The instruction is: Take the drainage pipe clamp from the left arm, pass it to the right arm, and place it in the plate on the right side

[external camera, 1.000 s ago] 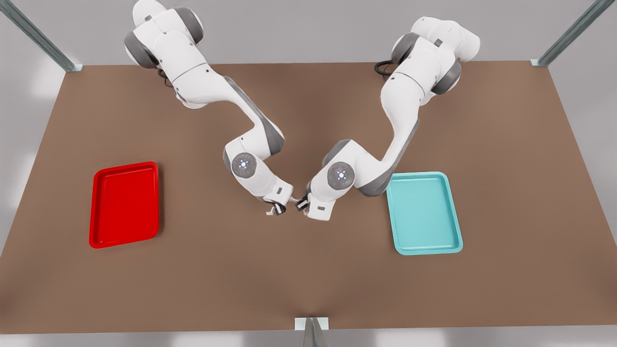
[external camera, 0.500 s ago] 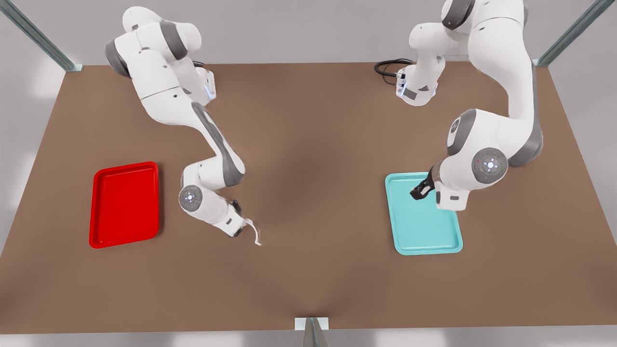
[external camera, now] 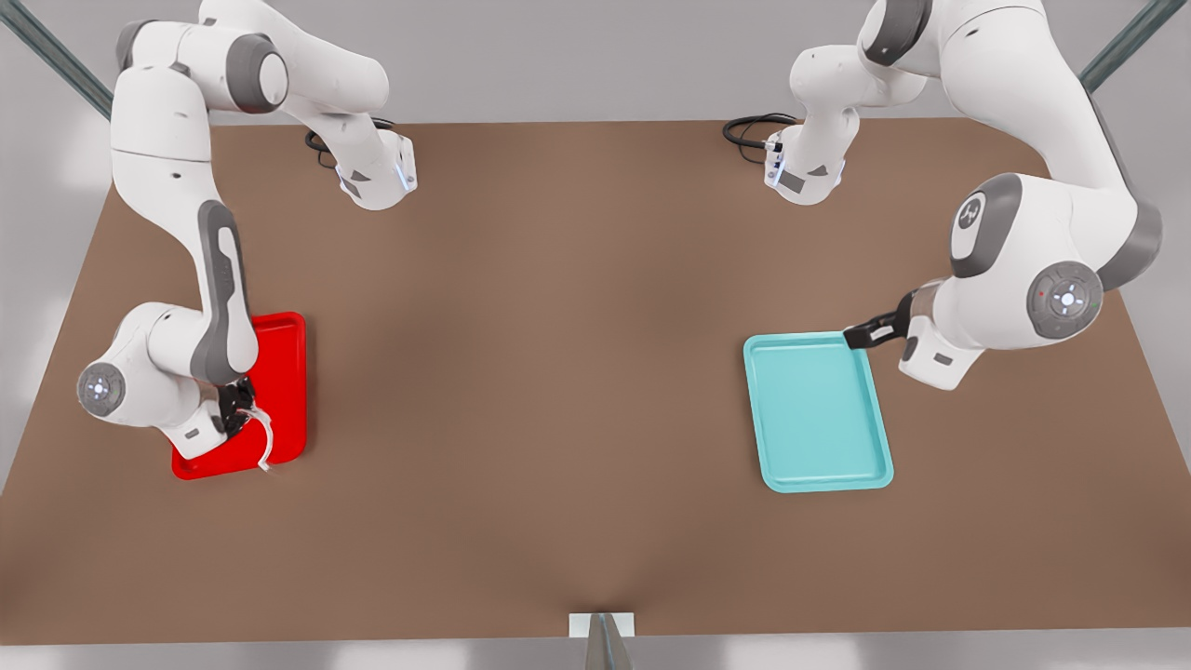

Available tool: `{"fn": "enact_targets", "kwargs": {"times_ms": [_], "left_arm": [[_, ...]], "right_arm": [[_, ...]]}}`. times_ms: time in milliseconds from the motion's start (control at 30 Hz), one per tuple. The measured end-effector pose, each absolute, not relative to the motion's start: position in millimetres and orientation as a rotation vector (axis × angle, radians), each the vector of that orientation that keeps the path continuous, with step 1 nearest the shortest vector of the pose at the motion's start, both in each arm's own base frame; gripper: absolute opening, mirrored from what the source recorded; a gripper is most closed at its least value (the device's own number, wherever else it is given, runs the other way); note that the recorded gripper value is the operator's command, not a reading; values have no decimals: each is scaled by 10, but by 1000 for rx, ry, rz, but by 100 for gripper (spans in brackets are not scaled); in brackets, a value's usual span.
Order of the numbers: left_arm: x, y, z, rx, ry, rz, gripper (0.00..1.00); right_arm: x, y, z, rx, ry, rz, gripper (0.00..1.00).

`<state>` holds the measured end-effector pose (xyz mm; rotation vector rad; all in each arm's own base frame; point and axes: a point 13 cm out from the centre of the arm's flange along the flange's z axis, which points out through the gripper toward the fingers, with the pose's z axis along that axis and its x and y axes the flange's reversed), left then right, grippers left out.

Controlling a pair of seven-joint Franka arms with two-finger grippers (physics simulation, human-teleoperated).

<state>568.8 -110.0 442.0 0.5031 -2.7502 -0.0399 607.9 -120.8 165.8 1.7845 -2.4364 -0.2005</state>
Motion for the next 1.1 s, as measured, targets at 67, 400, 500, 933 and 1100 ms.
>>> {"fn": "enact_targets", "kwargs": {"times_ms": [67,400,500,933,1100], "left_arm": [[5665,-1106,4426,454,-2752,-35,100],[5625,-1060,4434,296,-2755,-10,100],[5620,-1060,4434,261,-2757,-4,100],[5608,-1085,4434,159,-2762,13,100],[5606,-1083,4435,137,-2762,17,100]], "right_arm": [[5937,-1497,1627,1729,-2444,-204,21],[5433,-1966,1284,1648,-2393,-291,100],[5406,-1981,1232,1651,-2386,-304,100],[6651,167,3536,1909,-2365,31,100],[5776,376,4670,1651,-2563,53,100]]}}
